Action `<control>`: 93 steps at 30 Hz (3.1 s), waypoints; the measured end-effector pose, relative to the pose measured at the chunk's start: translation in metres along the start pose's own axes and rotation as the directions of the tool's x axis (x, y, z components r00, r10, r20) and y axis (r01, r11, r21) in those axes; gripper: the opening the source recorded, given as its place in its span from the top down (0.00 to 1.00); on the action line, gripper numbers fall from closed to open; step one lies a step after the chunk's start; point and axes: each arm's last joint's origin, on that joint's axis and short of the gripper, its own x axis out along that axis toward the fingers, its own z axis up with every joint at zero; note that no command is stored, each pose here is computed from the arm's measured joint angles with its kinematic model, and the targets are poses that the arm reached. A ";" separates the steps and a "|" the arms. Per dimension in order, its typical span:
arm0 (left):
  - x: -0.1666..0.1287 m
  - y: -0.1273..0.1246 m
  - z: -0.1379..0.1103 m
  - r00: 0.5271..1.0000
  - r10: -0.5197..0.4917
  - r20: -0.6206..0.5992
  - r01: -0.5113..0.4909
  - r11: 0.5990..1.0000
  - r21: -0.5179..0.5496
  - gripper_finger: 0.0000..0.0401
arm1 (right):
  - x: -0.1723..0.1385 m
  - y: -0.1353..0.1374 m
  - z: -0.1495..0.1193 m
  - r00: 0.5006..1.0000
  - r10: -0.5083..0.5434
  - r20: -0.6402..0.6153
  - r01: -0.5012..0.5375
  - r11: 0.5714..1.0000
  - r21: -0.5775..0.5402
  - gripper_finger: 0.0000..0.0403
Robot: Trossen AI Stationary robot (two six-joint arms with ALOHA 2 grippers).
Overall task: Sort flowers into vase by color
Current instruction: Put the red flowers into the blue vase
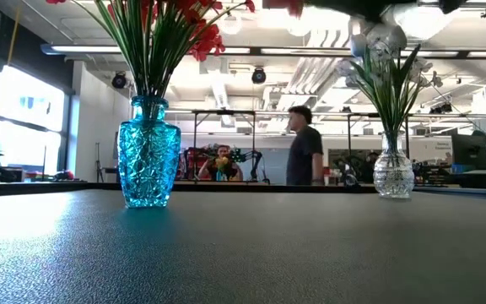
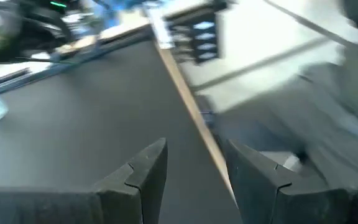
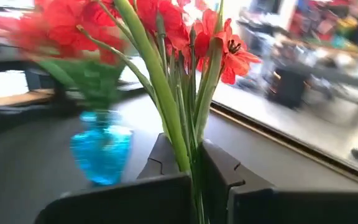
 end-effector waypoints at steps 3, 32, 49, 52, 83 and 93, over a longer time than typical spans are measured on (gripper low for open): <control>0.023 -0.013 0.002 0.996 -0.090 0.004 0.089 0.994 0.069 0.62 | -0.023 0.013 0.008 0.994 0.106 0.017 -0.106 0.994 -0.038 1.00; 0.126 0.106 0.025 0.954 -0.017 0.299 -0.105 0.917 0.386 0.62 | 0.031 0.077 0.050 0.146 0.822 0.550 -0.745 0.457 -0.485 1.00; 0.142 0.141 0.032 0.901 -0.172 0.398 0.049 0.953 0.300 0.57 | 0.051 0.073 0.050 0.179 0.831 0.527 -0.739 0.467 -0.486 1.00; 0.148 0.141 0.030 0.897 -0.169 0.408 0.047 0.955 0.293 0.59 | 0.053 0.072 0.050 0.185 0.832 0.523 -0.735 0.471 -0.488 1.00; 0.124 0.087 0.017 0.971 -0.002 0.241 -0.064 0.962 0.265 1.00 | 0.027 0.077 0.048 0.277 0.891 0.359 -0.798 0.421 -0.430 0.80; 0.052 0.060 -0.006 0.946 0.296 0.128 -0.307 0.949 0.074 1.00 | -0.020 0.080 0.037 0.556 0.791 0.255 -0.671 0.608 -0.424 0.62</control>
